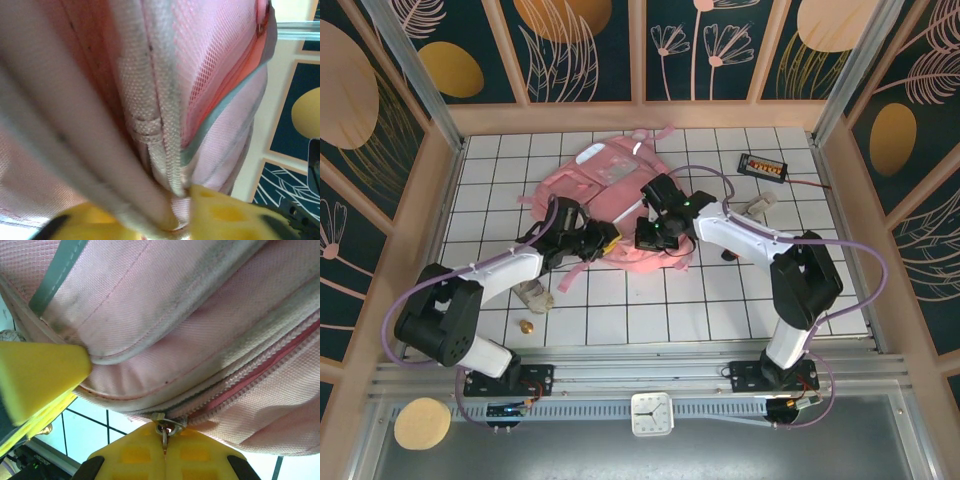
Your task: Pack the student bag
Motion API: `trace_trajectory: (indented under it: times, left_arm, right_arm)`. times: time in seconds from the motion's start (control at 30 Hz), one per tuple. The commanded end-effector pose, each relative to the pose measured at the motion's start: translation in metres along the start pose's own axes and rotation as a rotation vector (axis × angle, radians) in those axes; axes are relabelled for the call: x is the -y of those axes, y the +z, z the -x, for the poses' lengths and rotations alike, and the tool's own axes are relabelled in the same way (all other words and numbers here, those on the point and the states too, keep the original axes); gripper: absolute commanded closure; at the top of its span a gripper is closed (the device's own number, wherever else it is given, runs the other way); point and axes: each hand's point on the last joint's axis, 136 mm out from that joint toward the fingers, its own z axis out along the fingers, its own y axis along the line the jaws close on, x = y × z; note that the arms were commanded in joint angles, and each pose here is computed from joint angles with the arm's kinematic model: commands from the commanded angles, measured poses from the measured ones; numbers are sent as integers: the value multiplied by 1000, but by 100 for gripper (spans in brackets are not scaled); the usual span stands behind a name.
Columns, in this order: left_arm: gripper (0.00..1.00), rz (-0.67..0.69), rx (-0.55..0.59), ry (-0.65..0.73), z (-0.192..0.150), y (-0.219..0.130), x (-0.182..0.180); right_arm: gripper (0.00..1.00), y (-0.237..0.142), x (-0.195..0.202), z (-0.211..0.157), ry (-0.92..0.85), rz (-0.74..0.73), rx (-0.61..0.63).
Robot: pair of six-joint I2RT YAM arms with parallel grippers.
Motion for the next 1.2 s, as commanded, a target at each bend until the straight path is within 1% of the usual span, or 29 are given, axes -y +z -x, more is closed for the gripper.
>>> trace_trajectory:
  times: [0.0,0.1,0.13,0.17,0.2,0.23,0.3,0.37,0.4,0.5,0.57,0.73,0.83,0.87,0.9,0.97,1.07,1.17]
  left_arm:
    - [100,-16,84,34,21,1,21]
    - [100,48,21,192,17,2,29]
    - [100,78,-11,250,13,3,25]
    - [100,73,-30,320,12,0,35]
    - [100,109,-47,404,12,-3,34]
    - [100,156,-49,480,13,-8,30]
    - [100,239,-88,651,10,-19,16]
    - [100,344,-115,747,10,-30,-7]
    - [100,353,-148,789,4,-34,-14]
    - [100,415,-193,855,-3,-46,-34]
    - [100,446,-177,880,0,-52,-40]
    - [100,444,-168,912,4,-55,-38]
    - [100,477,-153,940,12,-59,-39]
    - [100,498,-146,944,16,-61,-42]
    - [100,515,-134,937,21,-64,-44]
    - [100,510,-109,915,29,-68,-43]
    - [100,514,-31,900,48,-74,-35]
    - [100,508,13,908,65,-76,-25]
  right_arm:
    - [100,-3,-15,-3,-45,41,-21]
    - [100,-1,8,-2,-80,-32,-50]
    - [100,0,18,-1,-100,-67,-75]
    - [100,0,27,1,-120,-100,-92]
    - [100,0,37,2,-151,-141,-111]
    - [100,0,45,3,-174,-178,-122]
    - [100,-4,60,9,-217,-236,-132]
    - [100,-5,70,14,-238,-258,-131]
    - [100,-5,76,18,-242,-266,-128]
    - [100,-5,90,29,-263,-282,-119]
    - [100,-7,98,39,-289,-320,-108]
    - [100,-11,113,64,-370,-403,-92]
    - [100,-11,117,78,-410,-455,-69]
    - [100,-17,130,88,-382,-484,-61]
    - [100,-19,130,92,-372,-483,-59]
    - [100,-23,121,93,-359,-436,-52]
    - [100,-32,105,86,-356,-370,-40]
    - [100,-44,104,78,-373,-382,-21]
